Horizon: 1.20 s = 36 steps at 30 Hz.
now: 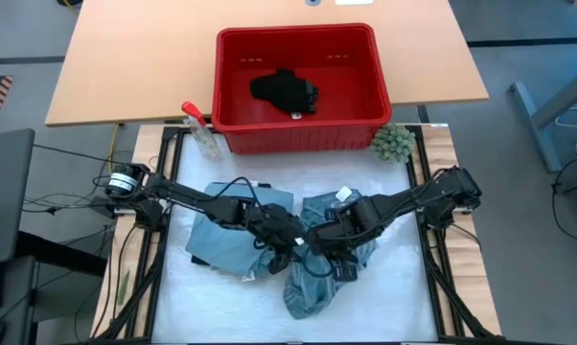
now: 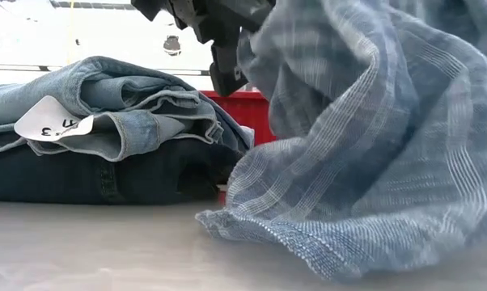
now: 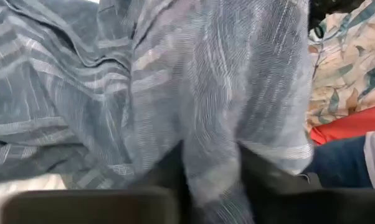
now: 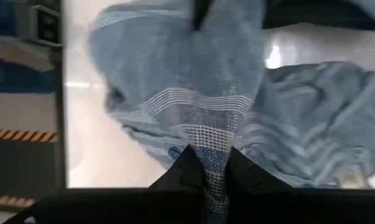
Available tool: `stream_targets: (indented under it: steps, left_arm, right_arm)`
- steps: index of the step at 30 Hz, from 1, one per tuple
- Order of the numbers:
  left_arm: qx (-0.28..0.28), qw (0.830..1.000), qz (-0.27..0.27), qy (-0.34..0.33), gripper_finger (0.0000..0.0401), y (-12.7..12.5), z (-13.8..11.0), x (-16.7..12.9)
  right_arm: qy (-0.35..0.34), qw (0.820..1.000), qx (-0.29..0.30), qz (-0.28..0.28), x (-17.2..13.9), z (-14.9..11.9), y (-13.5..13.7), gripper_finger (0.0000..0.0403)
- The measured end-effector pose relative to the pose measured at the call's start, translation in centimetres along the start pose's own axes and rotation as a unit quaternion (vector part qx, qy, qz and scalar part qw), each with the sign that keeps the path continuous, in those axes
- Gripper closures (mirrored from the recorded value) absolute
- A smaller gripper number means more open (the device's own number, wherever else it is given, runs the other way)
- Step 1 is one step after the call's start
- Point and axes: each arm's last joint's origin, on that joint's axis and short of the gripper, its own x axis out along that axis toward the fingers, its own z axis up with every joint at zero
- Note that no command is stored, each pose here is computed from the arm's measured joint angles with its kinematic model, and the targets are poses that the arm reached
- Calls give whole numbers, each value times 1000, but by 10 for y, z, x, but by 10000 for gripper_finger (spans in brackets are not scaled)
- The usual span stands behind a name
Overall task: Fold Laundry from Bin
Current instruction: Fold the light blue polo shirt
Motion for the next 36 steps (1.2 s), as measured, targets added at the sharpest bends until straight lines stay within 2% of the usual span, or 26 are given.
stream_targets:
  steps: [2, 5, 11, 15, 19, 22, 28, 33, 36]
  left_arm:
    - [7, 1000, -2, -9, 374, 1, 3, -1]
    - [37, 999, 2, -36, 394, 0, 10, -8]
    - [83, 993, 24, -85, 400, -4, 27, -35]
    - [96, 989, 41, -105, 401, -6, 35, -53]
    - [107, 987, 56, -109, 401, -8, 37, -63]
    - [107, 988, 64, -94, 401, -7, 35, -65]
    - [106, 987, 98, -65, 401, -3, 28, -64]
    - [108, 988, 88, -65, 401, -4, 29, -64]
    - [108, 988, 89, -62, 401, -4, 28, -64]
  right_arm:
    - [6, 1000, 0, 21, 0, 0, 1, 350]
    - [10, 999, 0, 51, 0, 0, 3, 332]
    - [-4, 997, 6, 78, -35, -1, 2, 265]
    - [-38, 995, 39, 87, -63, -5, -4, 217]
    - [-75, 992, 77, 63, -85, -19, -8, 178]
    - [-104, 988, 109, 37, -90, -35, 1, 155]
    - [-171, 978, 115, -17, -71, -58, 25, 115]
    - [-132, 983, 113, -53, -42, -68, 27, 83]
    - [-118, 983, 121, -66, -35, -69, 19, 60]
